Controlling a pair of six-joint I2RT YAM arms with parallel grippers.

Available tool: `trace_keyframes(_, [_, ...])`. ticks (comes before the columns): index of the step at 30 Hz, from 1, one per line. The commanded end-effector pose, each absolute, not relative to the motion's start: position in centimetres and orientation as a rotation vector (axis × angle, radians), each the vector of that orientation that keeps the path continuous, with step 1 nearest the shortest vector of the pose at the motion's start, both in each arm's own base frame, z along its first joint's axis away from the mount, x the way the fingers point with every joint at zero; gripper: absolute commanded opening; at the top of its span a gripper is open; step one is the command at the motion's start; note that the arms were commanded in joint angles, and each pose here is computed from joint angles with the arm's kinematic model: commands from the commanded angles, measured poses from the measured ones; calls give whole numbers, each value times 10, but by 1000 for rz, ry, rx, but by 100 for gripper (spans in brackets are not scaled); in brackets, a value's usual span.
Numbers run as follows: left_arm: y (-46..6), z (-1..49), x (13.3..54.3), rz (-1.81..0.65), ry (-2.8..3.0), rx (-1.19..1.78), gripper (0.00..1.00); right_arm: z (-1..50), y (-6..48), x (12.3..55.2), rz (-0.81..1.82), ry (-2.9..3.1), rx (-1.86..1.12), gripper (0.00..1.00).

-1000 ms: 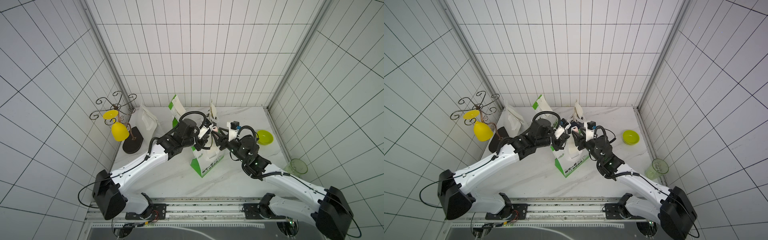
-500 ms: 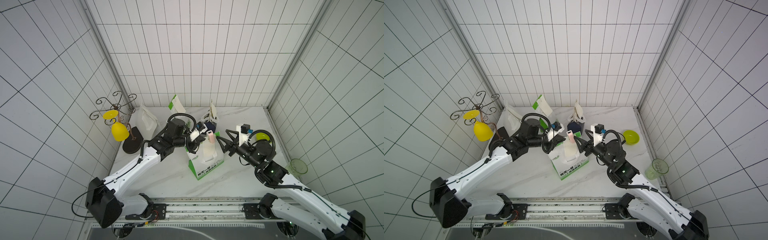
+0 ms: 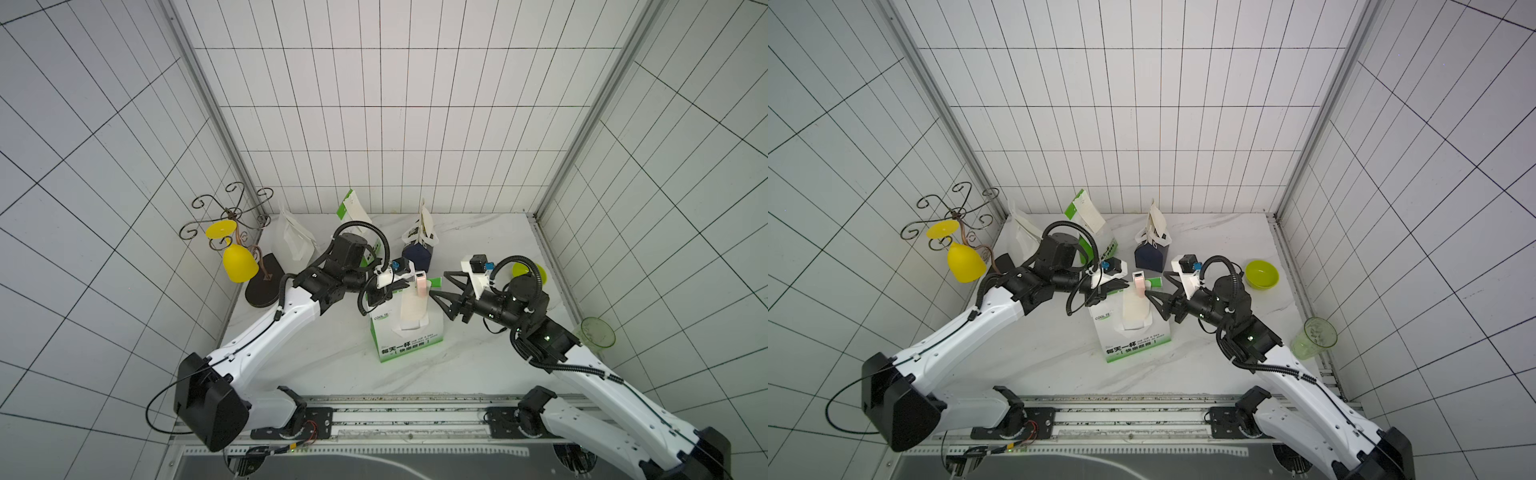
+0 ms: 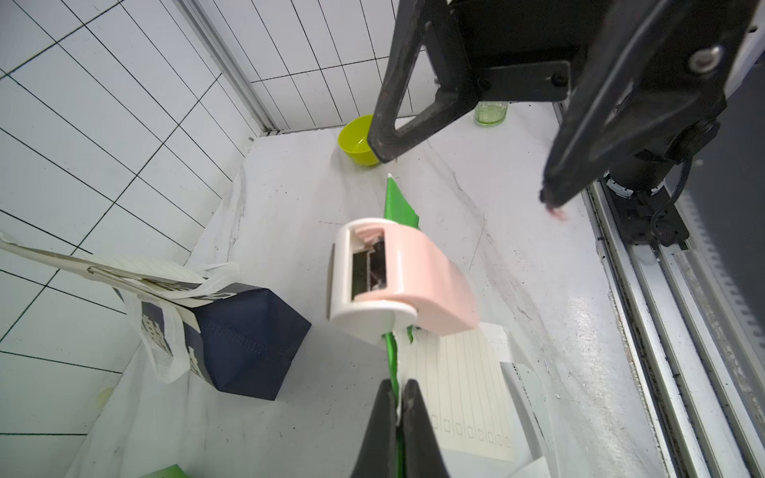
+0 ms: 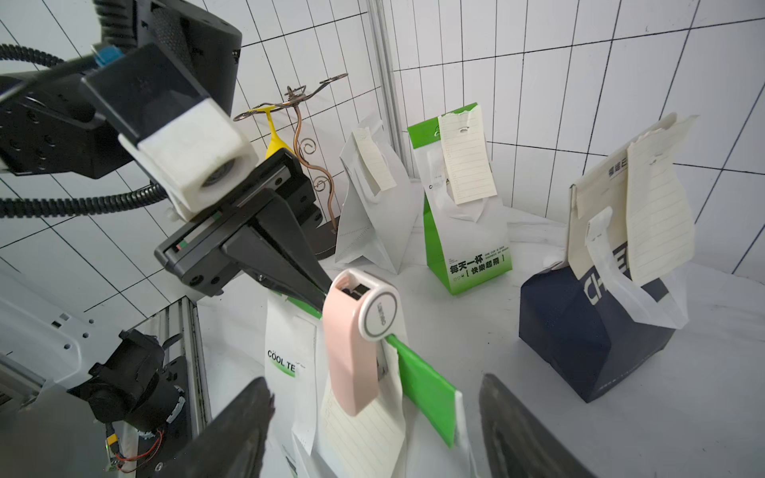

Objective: Staple the receipts to the bags
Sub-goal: Staple the receipt to the takeout bag.

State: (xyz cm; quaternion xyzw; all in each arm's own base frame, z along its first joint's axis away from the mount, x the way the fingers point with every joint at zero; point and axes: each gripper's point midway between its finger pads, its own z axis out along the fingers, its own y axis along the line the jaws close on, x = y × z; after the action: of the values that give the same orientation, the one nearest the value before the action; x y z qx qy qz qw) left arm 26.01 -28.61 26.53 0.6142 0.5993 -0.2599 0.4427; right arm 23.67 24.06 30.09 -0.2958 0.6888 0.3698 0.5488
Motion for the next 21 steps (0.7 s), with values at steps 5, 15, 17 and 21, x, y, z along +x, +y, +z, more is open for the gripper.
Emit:
trace_keyframes(5, [-283,268,258,-655,1392,1615,0,350,247,241,841,1528,-880,79])
trace_keyframes(15, [-281,268,246,-618,1300,1588,0,346,269,239,964,1496,-1141,82])
trace_keyframes(17, [-282,270,243,-616,1287,1594,0,342,272,240,966,1496,-1172,82])
trace_keyframes(21, [-284,270,235,-623,1264,1613,0,336,274,244,943,1495,-1221,83])
